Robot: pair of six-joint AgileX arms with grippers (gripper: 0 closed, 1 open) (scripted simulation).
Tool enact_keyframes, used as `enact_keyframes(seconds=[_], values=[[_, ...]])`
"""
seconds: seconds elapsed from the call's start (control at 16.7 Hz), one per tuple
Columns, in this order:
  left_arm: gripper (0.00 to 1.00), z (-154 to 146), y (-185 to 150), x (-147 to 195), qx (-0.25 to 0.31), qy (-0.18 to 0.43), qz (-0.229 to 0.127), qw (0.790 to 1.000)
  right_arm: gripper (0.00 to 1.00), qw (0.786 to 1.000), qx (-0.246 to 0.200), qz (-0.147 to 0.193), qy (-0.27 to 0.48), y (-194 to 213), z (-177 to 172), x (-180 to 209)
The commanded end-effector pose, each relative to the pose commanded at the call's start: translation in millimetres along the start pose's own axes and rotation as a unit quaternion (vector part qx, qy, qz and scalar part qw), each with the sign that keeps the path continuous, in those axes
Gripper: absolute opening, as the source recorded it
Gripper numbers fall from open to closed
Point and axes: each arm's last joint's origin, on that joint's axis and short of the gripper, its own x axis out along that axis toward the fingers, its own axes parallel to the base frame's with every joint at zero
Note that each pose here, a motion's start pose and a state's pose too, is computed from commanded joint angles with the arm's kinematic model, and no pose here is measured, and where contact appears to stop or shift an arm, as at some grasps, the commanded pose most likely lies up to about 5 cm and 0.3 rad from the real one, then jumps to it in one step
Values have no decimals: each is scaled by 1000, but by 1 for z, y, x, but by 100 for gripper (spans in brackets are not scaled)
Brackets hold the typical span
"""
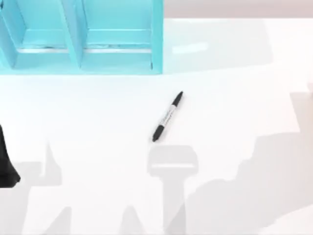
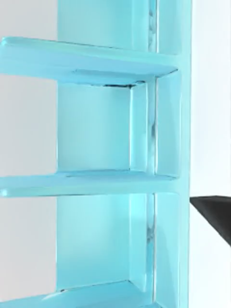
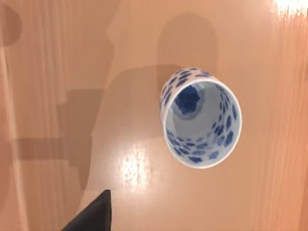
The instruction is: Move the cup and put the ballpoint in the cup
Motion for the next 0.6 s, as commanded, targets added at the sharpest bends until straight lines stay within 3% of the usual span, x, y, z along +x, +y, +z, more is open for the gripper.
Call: enact_keyframes(seconds=[0.24, 0.6], values=[[100, 0, 0, 0, 0, 0, 0, 1000, 100, 998, 0, 24, 50, -21, 14, 14], [100, 0, 0, 0, 0, 0, 0, 1000, 100, 998, -2, 25, 53, -20, 15, 16]])
